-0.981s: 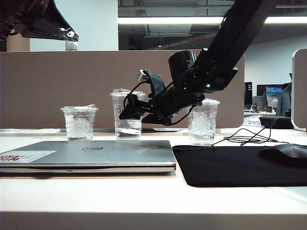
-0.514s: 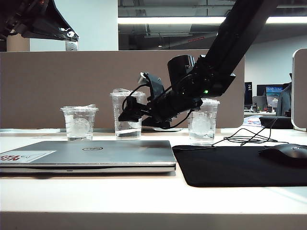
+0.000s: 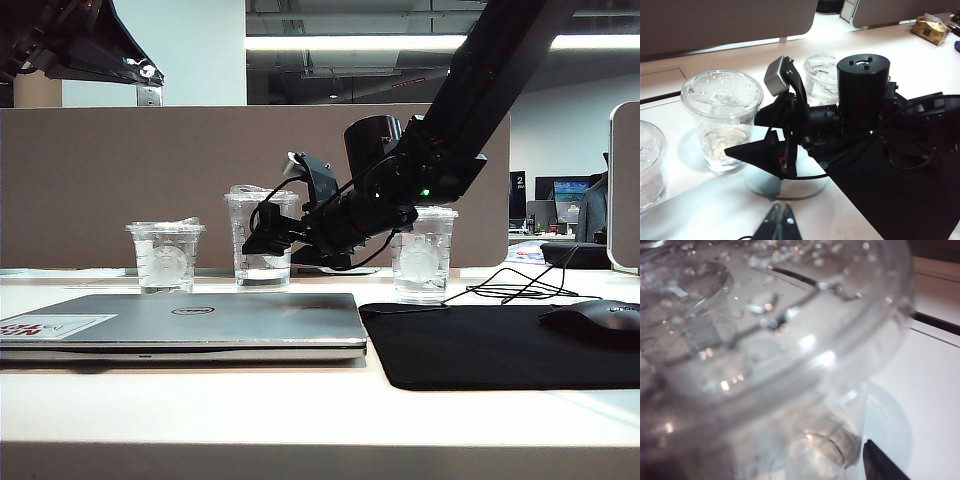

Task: Pick up the coffee cup on the middle and place it on the right side of the laptop.

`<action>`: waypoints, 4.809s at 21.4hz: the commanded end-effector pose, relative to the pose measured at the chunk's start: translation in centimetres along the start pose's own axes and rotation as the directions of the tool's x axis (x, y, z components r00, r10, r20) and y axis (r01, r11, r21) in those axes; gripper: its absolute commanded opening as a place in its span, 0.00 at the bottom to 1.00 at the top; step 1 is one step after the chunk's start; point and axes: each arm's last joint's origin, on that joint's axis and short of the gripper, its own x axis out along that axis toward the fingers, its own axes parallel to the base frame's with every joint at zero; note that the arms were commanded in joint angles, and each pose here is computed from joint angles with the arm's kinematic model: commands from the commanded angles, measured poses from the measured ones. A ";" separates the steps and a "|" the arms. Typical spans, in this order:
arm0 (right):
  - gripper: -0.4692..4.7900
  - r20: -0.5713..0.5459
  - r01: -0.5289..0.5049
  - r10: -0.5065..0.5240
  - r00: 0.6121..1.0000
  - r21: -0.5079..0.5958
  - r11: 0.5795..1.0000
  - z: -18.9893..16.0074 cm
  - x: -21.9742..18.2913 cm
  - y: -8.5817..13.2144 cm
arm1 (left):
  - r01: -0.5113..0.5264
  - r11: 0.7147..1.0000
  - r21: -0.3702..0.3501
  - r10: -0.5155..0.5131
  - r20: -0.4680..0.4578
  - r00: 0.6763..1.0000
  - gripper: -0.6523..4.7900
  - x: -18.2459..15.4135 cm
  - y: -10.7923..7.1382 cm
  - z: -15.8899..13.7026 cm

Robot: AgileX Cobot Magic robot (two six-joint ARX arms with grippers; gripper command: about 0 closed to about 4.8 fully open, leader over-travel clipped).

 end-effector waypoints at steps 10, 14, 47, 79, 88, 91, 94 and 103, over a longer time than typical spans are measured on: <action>1.00 0.066 -0.002 0.003 0.998 -0.023 1.000 0.5 0.2 0.2 | 0.004 1.000 0.003 -0.004 0.011 1.000 0.11 -0.1 -0.1 0.2; 1.00 0.073 -0.002 0.004 0.997 -0.026 1.000 0.5 0.3 0.1 | 0.004 1.000 0.003 -0.004 0.011 1.000 0.11 -0.1 -0.1 0.2; 0.99 0.126 0.003 0.003 0.992 -0.045 0.999 0.5 0.6 0.3 | 0.004 1.000 0.003 -0.004 0.011 1.000 0.11 -0.1 -0.1 0.2; 0.70 0.151 -0.046 0.056 0.987 -0.064 0.997 2.0 -0.1 0.7 | 0.004 1.000 0.002 -0.004 0.009 1.000 0.11 -0.1 0.0 0.2; 0.70 0.169 -0.114 0.126 0.977 -0.082 0.990 3.5 -1.0 0.9 | 0.003 1.000 0.002 -0.003 0.010 1.000 0.11 -0.1 0.0 0.2; 0.70 0.171 -0.159 0.168 0.971 -0.062 0.985 3.9 -1.5 0.5 | 0.003 1.000 0.003 -0.003 0.010 1.000 0.11 -0.1 0.0 0.2; 0.70 0.176 -0.169 0.175 0.969 -0.052 0.984 4.3 -1.8 0.3 | 0.003 1.000 0.003 -0.003 0.010 1.000 0.11 -0.1 0.0 0.2; 0.67 0.171 -0.206 0.213 0.962 -0.057 0.977 5.5 -3.4 0.4 | 0.004 1.000 0.003 -0.004 0.010 1.000 0.11 -0.1 0.0 0.2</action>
